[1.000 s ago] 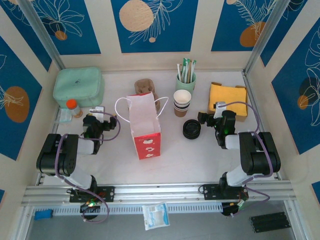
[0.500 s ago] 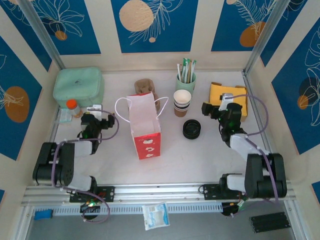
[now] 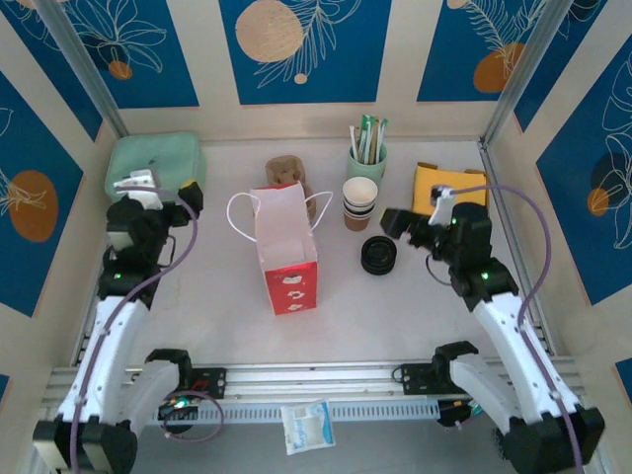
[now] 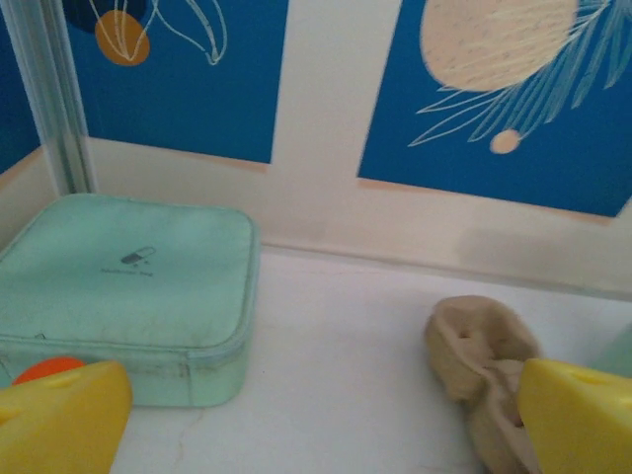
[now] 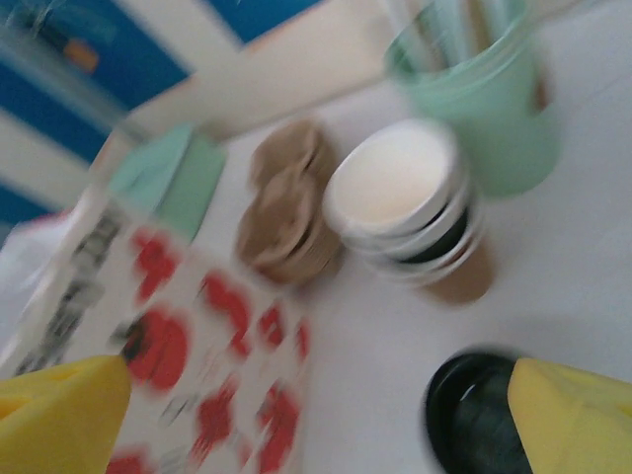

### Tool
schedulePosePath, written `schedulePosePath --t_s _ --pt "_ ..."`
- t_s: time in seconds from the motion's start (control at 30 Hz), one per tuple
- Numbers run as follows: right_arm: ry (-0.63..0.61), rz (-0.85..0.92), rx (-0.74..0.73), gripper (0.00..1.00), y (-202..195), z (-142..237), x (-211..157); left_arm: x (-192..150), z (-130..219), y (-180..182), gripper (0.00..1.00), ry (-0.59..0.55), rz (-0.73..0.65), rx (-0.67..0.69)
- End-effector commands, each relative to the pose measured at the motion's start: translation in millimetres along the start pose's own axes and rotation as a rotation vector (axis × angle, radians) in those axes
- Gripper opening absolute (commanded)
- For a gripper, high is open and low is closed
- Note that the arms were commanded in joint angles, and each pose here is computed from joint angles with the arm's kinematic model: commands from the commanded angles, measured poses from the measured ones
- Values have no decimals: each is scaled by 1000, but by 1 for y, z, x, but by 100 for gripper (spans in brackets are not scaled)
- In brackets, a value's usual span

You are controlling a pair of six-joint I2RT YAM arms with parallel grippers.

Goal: Pack the takeout coffee

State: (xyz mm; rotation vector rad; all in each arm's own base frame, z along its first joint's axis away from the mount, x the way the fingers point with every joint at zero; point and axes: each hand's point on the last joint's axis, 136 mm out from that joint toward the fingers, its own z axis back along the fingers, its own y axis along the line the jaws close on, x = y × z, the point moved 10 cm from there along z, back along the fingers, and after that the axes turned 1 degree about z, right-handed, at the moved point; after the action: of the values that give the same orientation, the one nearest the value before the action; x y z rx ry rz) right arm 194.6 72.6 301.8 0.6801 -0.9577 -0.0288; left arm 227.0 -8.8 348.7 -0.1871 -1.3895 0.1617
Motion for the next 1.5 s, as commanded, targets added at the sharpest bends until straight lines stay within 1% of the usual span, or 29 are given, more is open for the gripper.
schedulePosePath --t_s 0.0,0.13,0.2,0.27,0.33,0.5,0.63,0.73,1.03,1.27,1.47 --pt "170 -33 17 96 20 29 -26 3 26 -11 99 209 116 -94" --pt "286 -44 55 91 33 42 -48 29 44 -31 100 271 191 -265" --pt "349 -41 44 90 34 43 -62 38 48 -41 100 296 223 -349" --pt "405 -28 39 88 34 41 -75 44 48 -48 100 325 233 -401" --pt "451 -16 36 88 34 36 -88 45 47 -56 100 357 211 -422" --pt "539 19 30 87 36 23 -118 36 37 -71 100 444 124 -403" --pt "580 62 31 87 42 9 -135 22 26 -83 98 522 43 -378" --pt "602 97 36 87 49 -2 -144 12 19 -88 96 571 20 -367" --pt "627 138 24 88 53 -26 -160 9 16 -91 94 577 17 -367" --pt "636 152 21 88 52 -37 -166 7 9 -96 81 595 37 -388" --pt "632 152 12 89 51 -40 -168 7 6 -98 78 594 42 -402"
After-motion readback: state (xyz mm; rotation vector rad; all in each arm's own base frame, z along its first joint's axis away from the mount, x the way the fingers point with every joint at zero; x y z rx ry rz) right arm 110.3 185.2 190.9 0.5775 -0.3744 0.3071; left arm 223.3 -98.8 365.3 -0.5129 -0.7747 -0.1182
